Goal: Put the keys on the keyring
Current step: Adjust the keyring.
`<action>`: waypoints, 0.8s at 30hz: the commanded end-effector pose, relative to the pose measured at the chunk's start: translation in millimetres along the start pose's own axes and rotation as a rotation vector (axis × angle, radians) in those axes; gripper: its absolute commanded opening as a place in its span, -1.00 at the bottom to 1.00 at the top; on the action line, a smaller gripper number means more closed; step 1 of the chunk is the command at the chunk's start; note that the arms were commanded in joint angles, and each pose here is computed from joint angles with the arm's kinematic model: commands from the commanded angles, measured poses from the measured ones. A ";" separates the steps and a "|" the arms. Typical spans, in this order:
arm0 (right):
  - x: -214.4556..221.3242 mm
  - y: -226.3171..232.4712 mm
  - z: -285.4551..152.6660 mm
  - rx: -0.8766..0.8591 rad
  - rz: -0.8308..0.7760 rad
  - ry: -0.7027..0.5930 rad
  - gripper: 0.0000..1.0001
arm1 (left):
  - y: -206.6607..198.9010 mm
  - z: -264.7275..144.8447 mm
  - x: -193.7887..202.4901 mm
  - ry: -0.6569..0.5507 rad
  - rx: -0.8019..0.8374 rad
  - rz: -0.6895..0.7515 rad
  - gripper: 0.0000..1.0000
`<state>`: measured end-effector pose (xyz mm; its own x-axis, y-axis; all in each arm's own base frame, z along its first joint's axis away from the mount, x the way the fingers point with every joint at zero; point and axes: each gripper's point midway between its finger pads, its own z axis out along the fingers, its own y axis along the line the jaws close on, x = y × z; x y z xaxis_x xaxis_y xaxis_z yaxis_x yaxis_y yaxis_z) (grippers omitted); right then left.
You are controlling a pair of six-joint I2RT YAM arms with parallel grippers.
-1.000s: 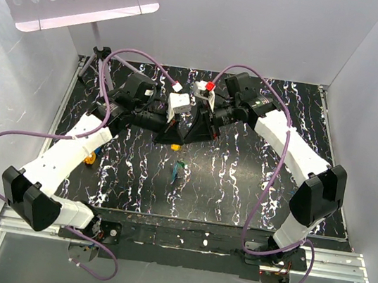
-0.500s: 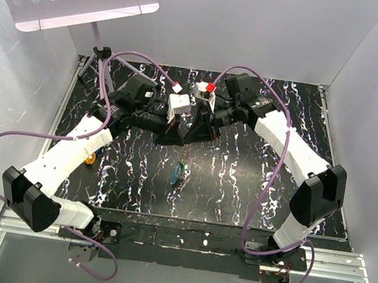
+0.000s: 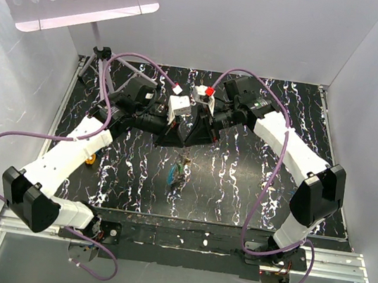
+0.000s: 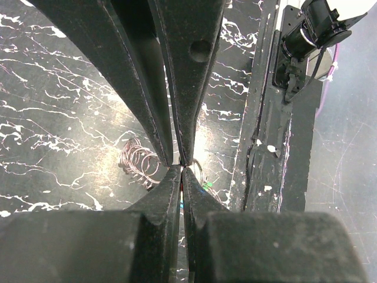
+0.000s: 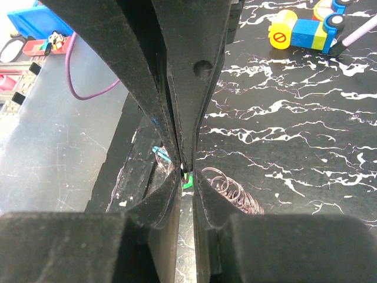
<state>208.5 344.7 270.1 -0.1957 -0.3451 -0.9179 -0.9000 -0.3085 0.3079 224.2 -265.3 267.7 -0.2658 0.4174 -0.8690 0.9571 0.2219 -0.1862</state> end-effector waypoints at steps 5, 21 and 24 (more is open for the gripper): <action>0.9 10.7 0.6 -0.009 -0.008 0.007 -0.55 | -9.5 -13.5 -23.8 -0.080 -0.010 0.080 -1.00; -10.9 17.2 1.0 -0.049 0.025 -0.039 -0.64 | -11.2 -12.2 -22.7 -0.088 -0.001 0.072 -1.00; -17.9 22.2 -2.8 -0.074 0.027 -0.065 -0.49 | -11.2 -11.5 -20.1 -0.084 -0.001 0.066 -1.00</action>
<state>202.9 343.8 265.1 -0.2594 -0.3655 -0.8939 -0.8780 -0.2963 0.3760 224.2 -265.8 274.3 -0.2462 0.3960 -0.8847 0.9604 0.2228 -0.1675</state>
